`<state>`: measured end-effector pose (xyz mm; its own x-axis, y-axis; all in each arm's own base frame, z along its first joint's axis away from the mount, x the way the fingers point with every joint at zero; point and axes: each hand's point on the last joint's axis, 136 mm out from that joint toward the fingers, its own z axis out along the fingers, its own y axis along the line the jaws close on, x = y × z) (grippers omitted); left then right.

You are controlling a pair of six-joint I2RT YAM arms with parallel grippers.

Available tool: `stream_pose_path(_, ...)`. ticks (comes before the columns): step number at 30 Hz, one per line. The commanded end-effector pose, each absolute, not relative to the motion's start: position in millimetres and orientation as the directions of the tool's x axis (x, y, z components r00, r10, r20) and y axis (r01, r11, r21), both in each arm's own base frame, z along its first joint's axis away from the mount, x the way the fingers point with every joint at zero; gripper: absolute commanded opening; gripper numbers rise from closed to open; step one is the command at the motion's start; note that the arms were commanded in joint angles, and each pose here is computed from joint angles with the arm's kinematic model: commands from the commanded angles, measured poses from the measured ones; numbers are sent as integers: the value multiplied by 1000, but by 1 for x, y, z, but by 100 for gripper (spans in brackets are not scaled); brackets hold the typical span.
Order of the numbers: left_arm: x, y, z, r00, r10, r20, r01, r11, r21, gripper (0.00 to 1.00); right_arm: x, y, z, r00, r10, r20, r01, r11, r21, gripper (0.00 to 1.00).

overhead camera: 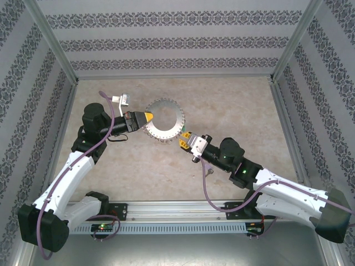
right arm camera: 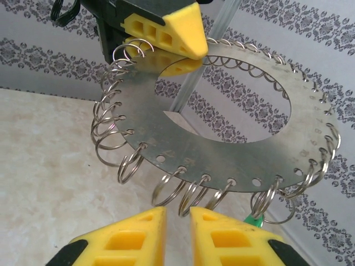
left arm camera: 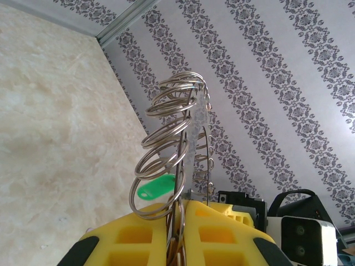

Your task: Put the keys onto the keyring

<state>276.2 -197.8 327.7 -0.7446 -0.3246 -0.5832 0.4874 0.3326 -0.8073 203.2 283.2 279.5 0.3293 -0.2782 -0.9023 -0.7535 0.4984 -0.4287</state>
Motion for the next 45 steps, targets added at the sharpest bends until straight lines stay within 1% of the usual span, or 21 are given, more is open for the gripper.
stream_pose_path(1, 271, -194, 347, -706, -342, -620, 535, 315, -784, 0, 201, 287, 289, 341, -253, -905, -757, 497, -424, 20)
stream_pose_path(19, 270, -194, 348, -707, -334, -623, 536, 321, -781, 0, 214, 286, 300, 393, -288, -873, -688, 538, -487, 21)
stream_pose_path(33, 268, -194, 348, -707, -332, -624, 538, 319, -780, 0, 215, 286, 314, 408, -242, -880, -676, 568, -470, 20)
stream_pose_path(41, 267, -194, 350, -706, -333, -625, 541, 316, -780, 0, 218, 288, 310, 397, -252, -882, -679, 566, -468, 17)
stream_pose_path(45, 268, -194, 352, -702, -337, -627, 544, 314, -778, 0, 219, 288, 306, 391, -261, -883, -679, 566, -468, 18)
